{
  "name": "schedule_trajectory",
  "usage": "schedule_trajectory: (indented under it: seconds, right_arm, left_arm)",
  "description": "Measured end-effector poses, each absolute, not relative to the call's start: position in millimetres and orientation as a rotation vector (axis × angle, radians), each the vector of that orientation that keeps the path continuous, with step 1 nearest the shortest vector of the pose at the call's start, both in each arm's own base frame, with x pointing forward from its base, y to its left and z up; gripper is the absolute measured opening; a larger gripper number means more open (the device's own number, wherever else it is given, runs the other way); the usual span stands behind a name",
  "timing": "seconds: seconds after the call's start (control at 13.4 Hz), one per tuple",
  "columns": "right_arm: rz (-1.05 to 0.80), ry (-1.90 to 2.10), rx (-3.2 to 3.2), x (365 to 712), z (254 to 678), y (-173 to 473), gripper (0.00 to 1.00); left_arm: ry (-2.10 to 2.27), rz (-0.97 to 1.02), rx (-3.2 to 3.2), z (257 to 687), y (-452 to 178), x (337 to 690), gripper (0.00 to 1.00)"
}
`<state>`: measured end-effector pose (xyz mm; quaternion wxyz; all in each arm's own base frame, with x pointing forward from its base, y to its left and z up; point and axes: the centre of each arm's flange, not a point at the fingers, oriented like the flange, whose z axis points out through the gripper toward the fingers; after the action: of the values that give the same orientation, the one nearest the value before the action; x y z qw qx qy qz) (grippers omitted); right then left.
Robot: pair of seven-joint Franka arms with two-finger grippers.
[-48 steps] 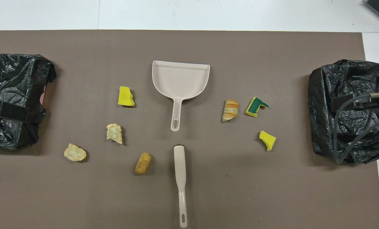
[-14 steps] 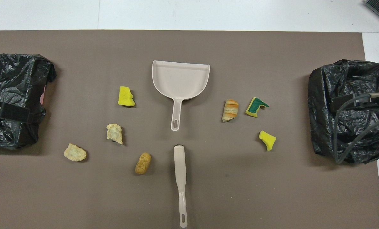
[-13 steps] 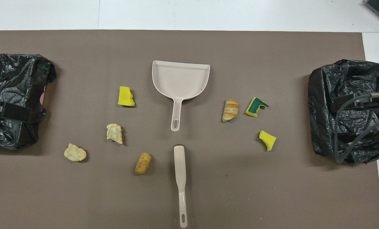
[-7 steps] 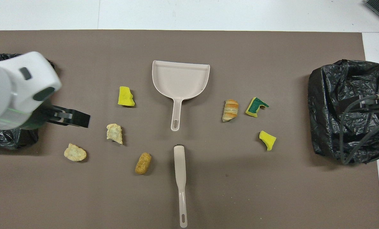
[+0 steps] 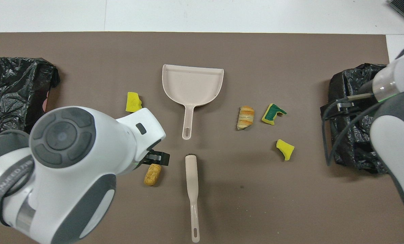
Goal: Sweep and dump trash in bin
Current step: 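Reach the left gripper to the brush while the right gripper reaches the dustpan, then grasp the dustpan handle with the right gripper and lower it near the bread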
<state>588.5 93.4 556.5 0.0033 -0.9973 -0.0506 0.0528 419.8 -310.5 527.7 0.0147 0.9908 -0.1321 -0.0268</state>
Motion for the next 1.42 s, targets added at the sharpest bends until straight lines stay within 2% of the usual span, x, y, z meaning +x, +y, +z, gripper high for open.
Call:
schedule_trajectory:
  seconds: [0.45,0.67,1.05,1.42]
  right_arm:
    - [0.119,-0.049,-3.011,623,497,208,1.0]
    - [0.118,0.177,-2.868,634,470,248,1.0]
    - [0.125,0.279,-2.818,625,429,324,1.0]
    - [0.093,0.252,-2.899,611,389,382,1.0]
  left_arm:
    - [-0.427,-0.084,3.092,432,-381,328,1.0]
    - [-0.419,-0.098,3.109,392,-399,285,1.0]
    - [-0.444,-0.106,3.088,364,-408,256,0.95]
    - [-0.439,-0.125,3.089,357,-407,251,0.93]
